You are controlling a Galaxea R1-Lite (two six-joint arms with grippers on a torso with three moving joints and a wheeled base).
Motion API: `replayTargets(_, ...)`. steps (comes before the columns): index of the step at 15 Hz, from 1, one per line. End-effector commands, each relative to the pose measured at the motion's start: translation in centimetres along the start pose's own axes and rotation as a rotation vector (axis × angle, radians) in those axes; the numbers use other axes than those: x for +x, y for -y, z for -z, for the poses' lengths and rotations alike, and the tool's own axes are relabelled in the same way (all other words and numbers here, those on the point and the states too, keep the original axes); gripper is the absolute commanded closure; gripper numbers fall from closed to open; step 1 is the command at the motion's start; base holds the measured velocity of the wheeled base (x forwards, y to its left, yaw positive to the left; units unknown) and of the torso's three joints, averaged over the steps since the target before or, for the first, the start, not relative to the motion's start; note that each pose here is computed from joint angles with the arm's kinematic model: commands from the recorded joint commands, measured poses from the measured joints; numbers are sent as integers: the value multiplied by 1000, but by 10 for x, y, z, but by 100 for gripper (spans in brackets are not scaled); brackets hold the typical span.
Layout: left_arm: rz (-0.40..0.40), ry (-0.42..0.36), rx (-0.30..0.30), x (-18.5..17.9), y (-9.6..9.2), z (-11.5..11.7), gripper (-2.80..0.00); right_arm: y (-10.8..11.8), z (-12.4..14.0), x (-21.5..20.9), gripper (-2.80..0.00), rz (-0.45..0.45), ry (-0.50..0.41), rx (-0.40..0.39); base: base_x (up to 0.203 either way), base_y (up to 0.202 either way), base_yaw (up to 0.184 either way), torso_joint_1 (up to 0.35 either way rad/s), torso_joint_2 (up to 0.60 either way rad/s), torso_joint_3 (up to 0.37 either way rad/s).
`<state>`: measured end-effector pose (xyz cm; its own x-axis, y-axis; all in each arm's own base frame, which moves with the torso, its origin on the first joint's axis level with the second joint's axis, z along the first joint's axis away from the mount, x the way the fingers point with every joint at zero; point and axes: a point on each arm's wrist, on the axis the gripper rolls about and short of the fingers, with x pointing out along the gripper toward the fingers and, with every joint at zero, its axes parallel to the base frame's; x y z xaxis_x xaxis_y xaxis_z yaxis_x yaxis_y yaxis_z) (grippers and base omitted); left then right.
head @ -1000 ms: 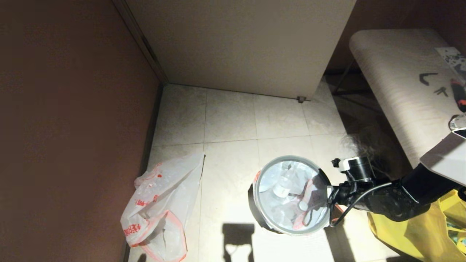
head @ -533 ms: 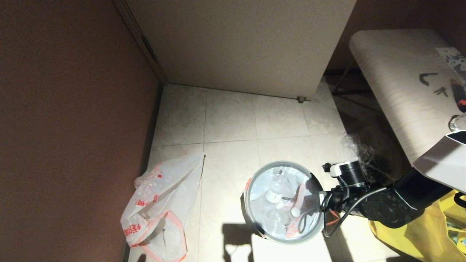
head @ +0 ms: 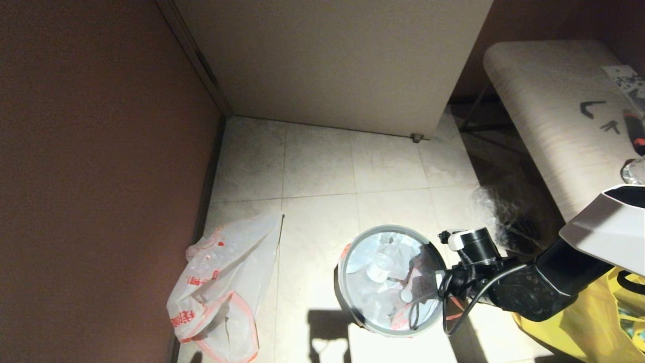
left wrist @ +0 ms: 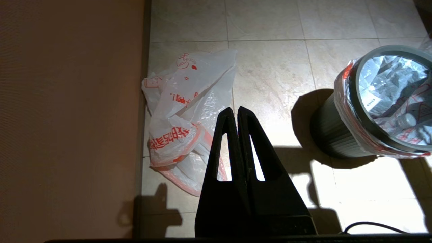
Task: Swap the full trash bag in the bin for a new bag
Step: Place the trash can ring on the floor
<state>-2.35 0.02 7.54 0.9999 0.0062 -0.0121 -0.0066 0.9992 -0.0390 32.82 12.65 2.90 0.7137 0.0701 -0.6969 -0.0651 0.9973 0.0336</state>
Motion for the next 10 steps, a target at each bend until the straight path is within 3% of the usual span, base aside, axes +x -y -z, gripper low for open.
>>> replayTargets(1, 0, -2, -1, 0, 0, 0, 0, 0, -1, 0, -280, 2, 6, 2, 0, 0, 0, 0, 0, 0)
replayTargets(7, 0, -2, -1, 0, 0, 0, 0, 0, -8, -2, -280, 41, 48, 8, 0, 0, 0, 0, 0, 0)
replayTargets(8, -1, -2, -1, 0, 0, 0, 0, 0, -8, 0, 0, 41, 58, 10, 0, 0, 0, 0, 0, 0)
replayTargets(10, 0, -2, -1, 0, 0, 0, 0, 0, -7, 3, 0, 45, 64, -4, 0, 0, 0, 0, 0, 0)
